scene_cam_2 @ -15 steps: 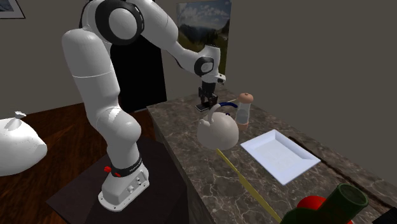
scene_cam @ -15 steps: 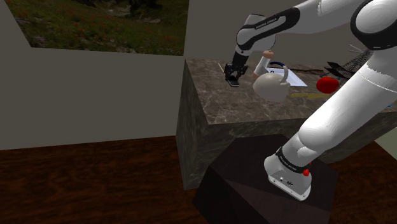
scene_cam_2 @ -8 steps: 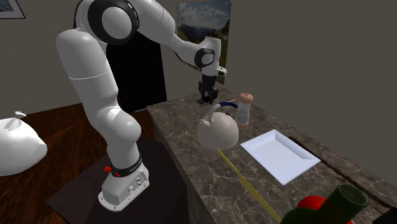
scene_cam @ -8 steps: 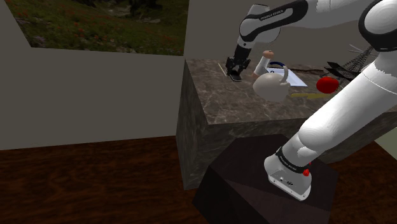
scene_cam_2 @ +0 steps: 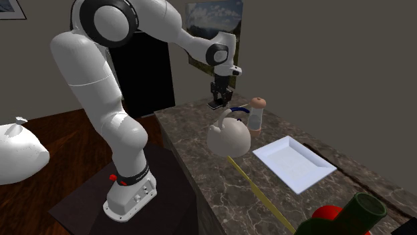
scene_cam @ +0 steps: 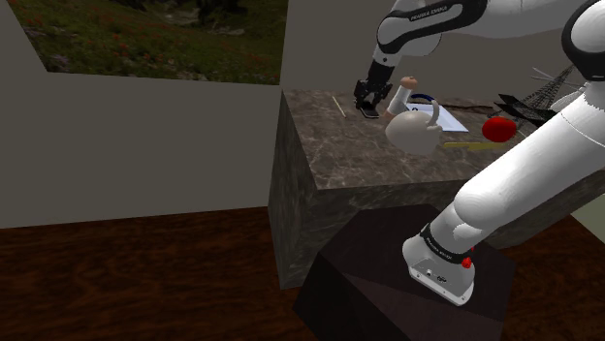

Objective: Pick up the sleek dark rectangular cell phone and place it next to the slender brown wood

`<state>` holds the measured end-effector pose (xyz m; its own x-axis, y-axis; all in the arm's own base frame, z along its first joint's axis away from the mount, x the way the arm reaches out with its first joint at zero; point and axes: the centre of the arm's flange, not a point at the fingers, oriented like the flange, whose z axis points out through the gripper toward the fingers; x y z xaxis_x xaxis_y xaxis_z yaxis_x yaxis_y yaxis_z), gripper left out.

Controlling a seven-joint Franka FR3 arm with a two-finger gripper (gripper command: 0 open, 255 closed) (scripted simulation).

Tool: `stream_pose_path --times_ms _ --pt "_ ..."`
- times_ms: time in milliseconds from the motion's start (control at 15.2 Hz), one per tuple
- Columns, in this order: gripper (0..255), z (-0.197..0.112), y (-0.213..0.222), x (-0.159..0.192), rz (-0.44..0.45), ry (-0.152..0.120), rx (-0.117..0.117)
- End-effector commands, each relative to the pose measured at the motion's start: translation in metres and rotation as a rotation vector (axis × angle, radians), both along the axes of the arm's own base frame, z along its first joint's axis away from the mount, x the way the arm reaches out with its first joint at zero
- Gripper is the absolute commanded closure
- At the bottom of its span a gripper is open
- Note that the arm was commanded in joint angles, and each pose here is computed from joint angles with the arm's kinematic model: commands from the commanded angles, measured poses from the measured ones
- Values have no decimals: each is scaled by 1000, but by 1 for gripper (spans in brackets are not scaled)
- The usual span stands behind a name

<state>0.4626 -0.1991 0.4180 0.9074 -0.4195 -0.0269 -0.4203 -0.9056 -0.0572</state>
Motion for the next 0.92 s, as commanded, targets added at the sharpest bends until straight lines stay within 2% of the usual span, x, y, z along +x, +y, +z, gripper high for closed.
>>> stream_pose_path --times_ms 0,858 --pt "255 1 -16 -17 1 0 0" --pt "255 1 -140 -136 1 0 0"
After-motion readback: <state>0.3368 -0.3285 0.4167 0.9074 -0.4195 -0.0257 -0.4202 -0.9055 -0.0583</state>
